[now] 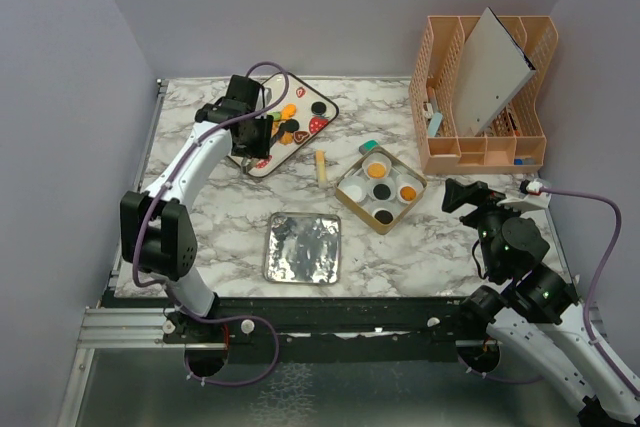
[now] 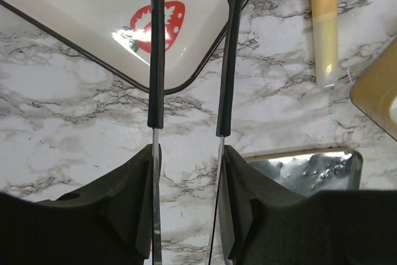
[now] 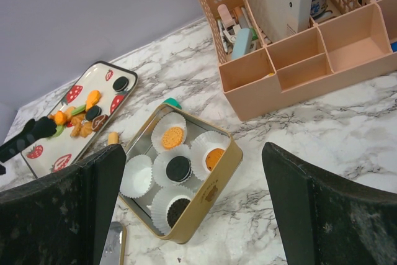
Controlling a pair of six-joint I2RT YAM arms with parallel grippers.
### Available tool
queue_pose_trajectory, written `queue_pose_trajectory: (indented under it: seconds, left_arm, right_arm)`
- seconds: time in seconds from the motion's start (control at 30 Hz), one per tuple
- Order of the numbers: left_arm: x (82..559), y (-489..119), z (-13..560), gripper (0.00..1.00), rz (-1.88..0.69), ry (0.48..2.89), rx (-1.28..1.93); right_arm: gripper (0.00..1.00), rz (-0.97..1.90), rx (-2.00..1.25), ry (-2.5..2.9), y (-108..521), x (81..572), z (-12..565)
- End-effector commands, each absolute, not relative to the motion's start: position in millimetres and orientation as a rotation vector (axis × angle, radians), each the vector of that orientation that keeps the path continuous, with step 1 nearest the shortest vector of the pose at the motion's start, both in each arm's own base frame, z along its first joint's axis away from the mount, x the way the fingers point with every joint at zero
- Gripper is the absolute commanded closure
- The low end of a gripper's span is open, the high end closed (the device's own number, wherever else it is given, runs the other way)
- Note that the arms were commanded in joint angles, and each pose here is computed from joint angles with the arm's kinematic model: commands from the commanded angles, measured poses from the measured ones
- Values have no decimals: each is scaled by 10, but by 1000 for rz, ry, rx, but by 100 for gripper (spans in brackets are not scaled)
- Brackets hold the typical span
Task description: Pack the cookies
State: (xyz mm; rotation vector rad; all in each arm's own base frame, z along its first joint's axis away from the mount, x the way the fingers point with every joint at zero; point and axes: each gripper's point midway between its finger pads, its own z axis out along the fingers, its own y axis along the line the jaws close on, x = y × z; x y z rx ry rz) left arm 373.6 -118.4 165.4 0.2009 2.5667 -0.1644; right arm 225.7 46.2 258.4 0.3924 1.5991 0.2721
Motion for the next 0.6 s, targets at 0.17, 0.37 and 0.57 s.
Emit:
queue_pose_trajectory:
  seconds: [0.17,0.37,0.57]
  left_arm:
    - [4120,-1147,1368,52,-281,2613,92]
    - [4274,-1081,1264,51,-297,2626,23]
    - [4391,-1084,1232,50,-312,2623,-13]
  right_arm:
    - [0,268,399,1591,436,2251,2628]
    - [0,265,394,1594,449,2267,2618]
    - [0,262,393,1594,452,2276,2608]
